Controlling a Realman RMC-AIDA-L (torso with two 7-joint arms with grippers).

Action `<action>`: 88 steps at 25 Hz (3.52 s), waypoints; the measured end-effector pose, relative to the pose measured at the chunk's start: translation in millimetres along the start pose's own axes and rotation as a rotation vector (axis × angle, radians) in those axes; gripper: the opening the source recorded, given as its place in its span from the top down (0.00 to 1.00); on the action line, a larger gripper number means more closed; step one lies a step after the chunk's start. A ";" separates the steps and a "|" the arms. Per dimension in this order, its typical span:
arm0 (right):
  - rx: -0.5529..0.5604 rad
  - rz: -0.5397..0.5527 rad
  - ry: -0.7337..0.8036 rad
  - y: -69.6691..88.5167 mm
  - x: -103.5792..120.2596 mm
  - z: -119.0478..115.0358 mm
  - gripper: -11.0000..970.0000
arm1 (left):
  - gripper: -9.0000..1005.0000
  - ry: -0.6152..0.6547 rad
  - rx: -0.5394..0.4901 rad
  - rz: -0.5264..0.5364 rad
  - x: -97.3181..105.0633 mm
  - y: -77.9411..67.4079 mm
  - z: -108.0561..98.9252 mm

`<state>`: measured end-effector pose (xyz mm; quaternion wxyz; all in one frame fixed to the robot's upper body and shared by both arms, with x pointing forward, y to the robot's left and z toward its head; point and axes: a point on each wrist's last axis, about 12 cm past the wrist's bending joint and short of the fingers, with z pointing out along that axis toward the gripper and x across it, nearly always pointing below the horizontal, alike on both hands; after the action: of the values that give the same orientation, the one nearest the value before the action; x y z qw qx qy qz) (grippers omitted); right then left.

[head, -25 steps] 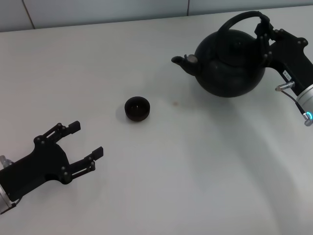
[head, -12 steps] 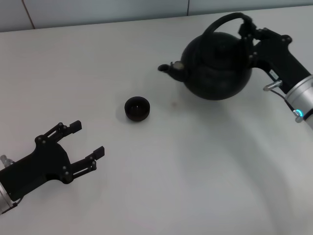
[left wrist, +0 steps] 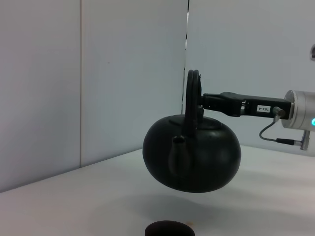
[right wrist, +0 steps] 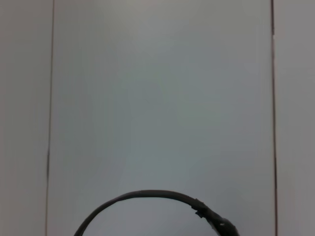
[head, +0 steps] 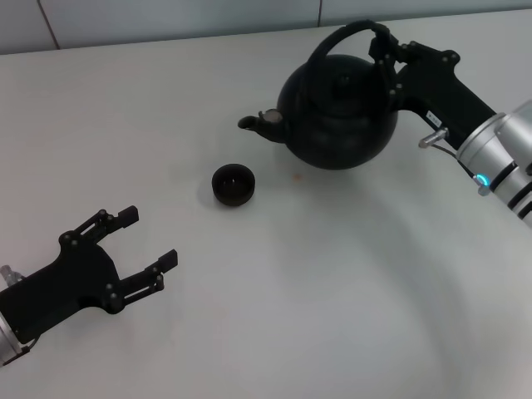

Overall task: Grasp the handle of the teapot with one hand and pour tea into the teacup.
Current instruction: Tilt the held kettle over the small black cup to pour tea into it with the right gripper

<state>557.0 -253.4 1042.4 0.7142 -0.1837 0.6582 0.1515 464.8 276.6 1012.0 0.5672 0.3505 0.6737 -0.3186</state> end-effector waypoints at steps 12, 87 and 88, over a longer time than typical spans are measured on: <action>-0.033 -0.049 0.002 -1.1 -3.5 6.3 0.91 | 0.14 -0.001 0.000 -0.002 0.4 -0.8 -0.3; -0.102 -0.199 0.028 -3.7 -9.5 21.8 0.91 | 0.14 -0.011 0.003 0.015 -3.8 2.5 4.0; -0.102 -0.199 0.028 -3.7 -9.5 21.8 0.91 | 0.14 -0.011 0.004 0.015 -3.8 2.5 4.0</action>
<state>577.1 -246.4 1053.6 0.7061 -0.2864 0.6381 0.1103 469.4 274.2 1015.1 0.5726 0.3548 0.6674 -0.3176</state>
